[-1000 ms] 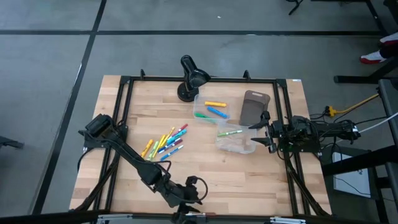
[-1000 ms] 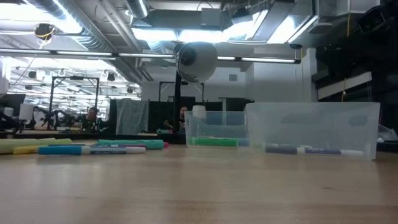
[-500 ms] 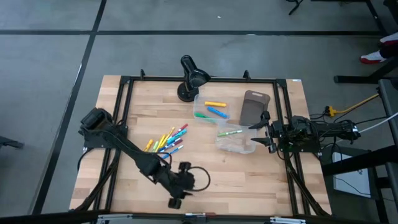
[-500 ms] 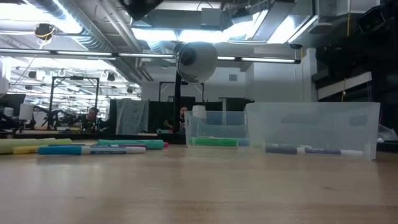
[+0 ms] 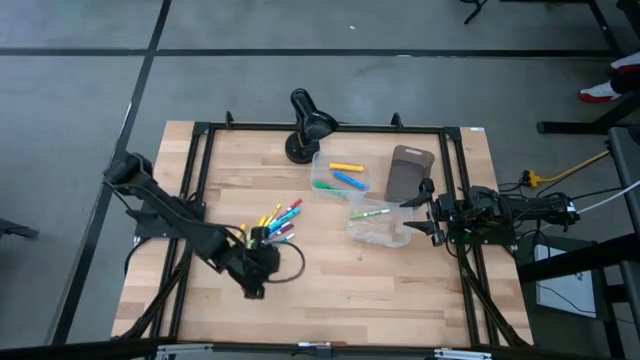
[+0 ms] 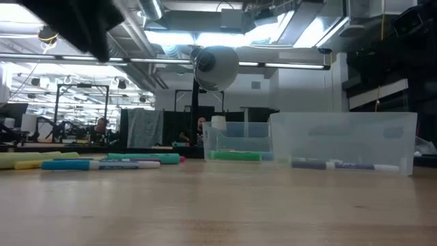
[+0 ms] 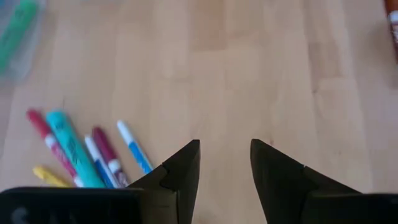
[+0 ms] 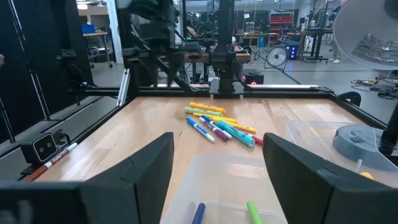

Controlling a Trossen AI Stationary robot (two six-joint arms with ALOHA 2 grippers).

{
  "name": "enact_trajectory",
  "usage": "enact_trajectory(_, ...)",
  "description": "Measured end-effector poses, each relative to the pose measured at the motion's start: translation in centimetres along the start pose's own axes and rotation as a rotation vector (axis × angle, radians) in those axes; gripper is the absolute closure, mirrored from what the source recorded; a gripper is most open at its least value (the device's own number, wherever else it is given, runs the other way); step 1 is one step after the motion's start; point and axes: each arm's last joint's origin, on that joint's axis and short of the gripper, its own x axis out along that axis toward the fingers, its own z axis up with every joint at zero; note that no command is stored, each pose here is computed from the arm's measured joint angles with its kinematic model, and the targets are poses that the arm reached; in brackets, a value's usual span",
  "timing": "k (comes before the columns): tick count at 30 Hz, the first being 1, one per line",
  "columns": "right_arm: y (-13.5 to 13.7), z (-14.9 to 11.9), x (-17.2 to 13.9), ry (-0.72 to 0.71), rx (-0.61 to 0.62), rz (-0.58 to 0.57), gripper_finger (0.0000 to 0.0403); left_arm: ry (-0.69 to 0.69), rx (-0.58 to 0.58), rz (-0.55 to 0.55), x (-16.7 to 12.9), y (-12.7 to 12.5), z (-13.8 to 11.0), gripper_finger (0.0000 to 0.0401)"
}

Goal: Pick & Place Markers
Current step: Put the light blue marker pen into the bottom transparent bin

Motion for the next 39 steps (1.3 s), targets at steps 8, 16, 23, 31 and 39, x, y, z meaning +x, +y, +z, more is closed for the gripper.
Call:
enact_trajectory(8,0.0,0.0,0.0,0.0,0.0,0.0,0.0159,0.039,-0.266,0.069,1.7,3.2,-4.9,0.0263)
enact_trajectory(16,0.0,0.0,0.0,0.0,0.0,0.0,0.0159,0.072,-0.313,0.083,4.5,3.3,-5.3,0.0267)
enact_trajectory(23,0.0,0.0,0.0,0.0,0.0,0.0,0.0159,0.101,-0.379,0.131,6.6,3.7,-5.3,0.0273)
enact_trajectory(31,0.0,0.0,0.0,0.001,0.0,0.0,0.0159,0.155,-0.405,0.206,8.7,4.9,-5.6,0.0278)
enact_trajectory(39,0.0,0.0,0.0,0.001,0.0,0.0,0.0159,0.245,-0.463,0.188,10.1,5.8,-5.7,0.0281)
